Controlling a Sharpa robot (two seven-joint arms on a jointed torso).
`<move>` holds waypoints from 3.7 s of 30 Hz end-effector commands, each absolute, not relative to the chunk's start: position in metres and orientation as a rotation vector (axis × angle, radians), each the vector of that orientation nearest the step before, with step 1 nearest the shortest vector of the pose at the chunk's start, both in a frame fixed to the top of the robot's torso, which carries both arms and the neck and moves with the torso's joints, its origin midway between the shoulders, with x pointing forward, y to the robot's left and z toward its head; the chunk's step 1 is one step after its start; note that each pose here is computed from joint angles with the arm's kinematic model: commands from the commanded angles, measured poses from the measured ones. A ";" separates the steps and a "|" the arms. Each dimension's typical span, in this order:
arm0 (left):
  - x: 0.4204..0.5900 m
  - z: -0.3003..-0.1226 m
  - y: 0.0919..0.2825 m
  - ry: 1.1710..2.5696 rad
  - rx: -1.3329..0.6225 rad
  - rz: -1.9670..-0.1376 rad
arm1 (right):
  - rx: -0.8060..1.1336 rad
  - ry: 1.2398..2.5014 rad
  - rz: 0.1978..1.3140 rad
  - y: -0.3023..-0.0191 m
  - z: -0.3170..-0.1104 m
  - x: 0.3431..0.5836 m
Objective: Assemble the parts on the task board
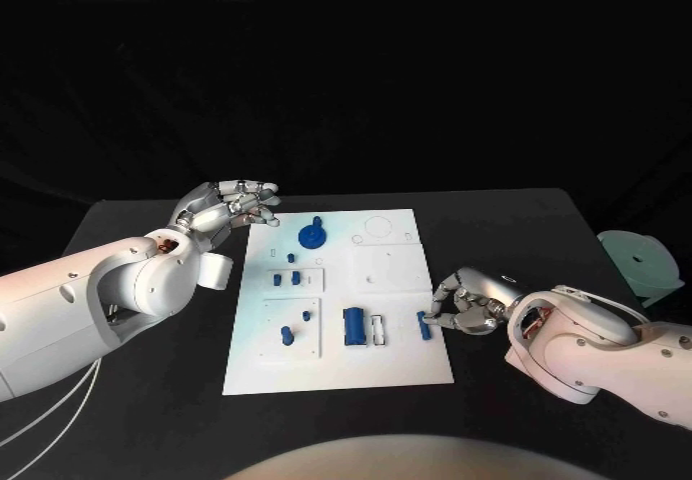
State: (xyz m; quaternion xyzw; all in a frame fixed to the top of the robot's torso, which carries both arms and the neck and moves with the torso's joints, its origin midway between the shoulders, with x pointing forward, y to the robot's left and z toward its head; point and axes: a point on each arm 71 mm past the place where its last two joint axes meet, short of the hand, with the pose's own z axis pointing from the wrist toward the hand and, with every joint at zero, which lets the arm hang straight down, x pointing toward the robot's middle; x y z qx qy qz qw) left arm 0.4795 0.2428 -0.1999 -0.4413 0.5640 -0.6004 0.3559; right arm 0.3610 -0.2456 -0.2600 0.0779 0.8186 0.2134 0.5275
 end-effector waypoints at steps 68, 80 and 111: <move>0.477 -0.198 0.245 1.458 -1.138 -1.568 | 0.142 1.869 0.572 -0.197 -0.264 0.352; 0.477 -0.198 0.244 1.459 -1.137 -1.570 | 0.278 1.920 0.674 -0.181 -0.267 0.354; 0.476 -0.198 0.243 1.466 -1.137 -1.576 | 0.258 2.045 0.638 -0.164 -0.289 0.362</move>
